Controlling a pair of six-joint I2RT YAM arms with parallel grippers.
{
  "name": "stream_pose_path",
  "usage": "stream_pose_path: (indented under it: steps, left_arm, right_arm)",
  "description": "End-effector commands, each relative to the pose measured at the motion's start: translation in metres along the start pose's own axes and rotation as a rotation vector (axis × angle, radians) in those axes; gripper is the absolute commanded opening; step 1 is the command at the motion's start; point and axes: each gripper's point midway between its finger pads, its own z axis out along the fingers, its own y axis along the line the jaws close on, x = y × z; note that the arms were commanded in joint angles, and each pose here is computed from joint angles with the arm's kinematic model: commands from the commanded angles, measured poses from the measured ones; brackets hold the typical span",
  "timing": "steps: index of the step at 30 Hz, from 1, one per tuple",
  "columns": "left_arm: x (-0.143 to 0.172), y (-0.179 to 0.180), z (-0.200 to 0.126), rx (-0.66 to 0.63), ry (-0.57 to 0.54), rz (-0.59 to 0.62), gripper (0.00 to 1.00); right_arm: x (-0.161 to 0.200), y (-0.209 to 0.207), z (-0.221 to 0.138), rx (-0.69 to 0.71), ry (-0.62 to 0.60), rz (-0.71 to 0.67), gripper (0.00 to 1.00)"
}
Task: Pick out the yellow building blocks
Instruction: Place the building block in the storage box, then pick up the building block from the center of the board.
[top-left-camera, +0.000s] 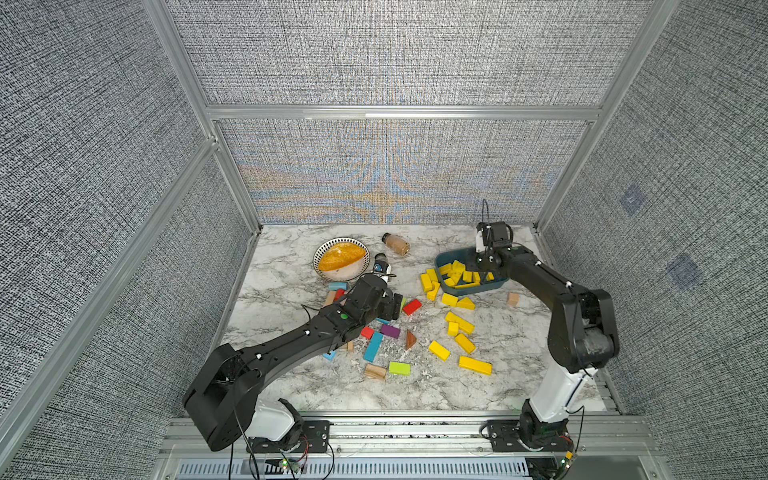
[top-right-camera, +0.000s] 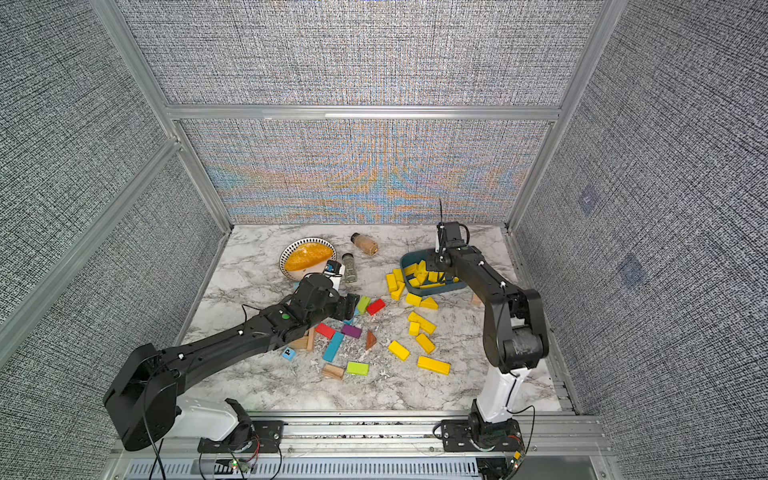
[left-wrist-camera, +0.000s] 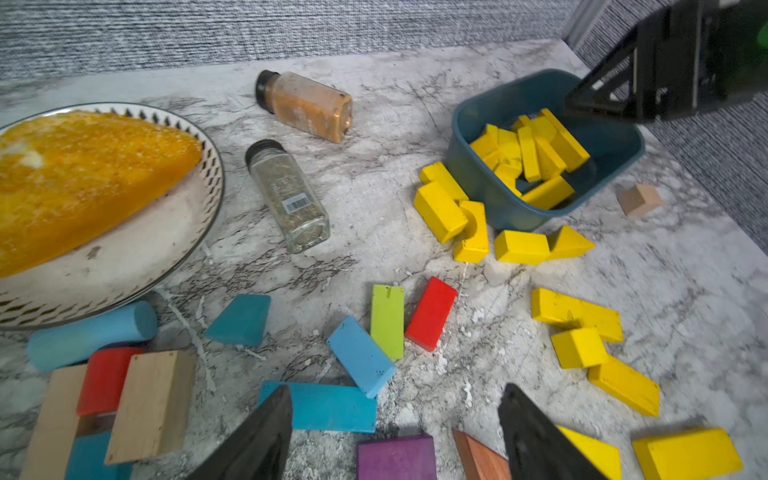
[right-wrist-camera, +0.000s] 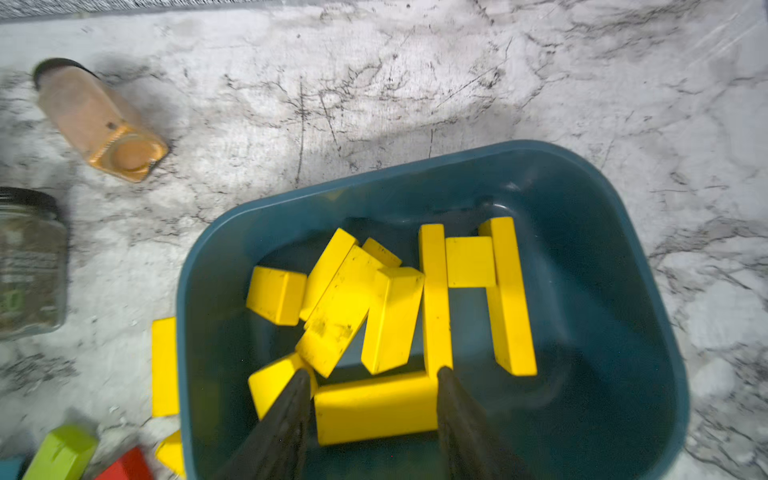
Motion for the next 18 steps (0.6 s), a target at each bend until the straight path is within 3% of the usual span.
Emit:
stream_pose_path:
  steps: [1,8,18]
  left_arm:
    - [0.003,-0.042,-0.006,0.234,0.035,0.213,0.78]
    - [0.042,-0.097,-0.022,0.567,0.24,0.543,0.76]
    - [0.074,-0.123,-0.012,0.722,0.318,0.812,0.78]
  right_arm:
    - [0.011,0.008,-0.027,-0.064,-0.048,0.033,0.52]
    - [0.055,0.016,-0.079,-0.155,-0.114,0.081,0.51]
    - [0.1,0.019,-0.118,-0.255,-0.185,0.158,0.51]
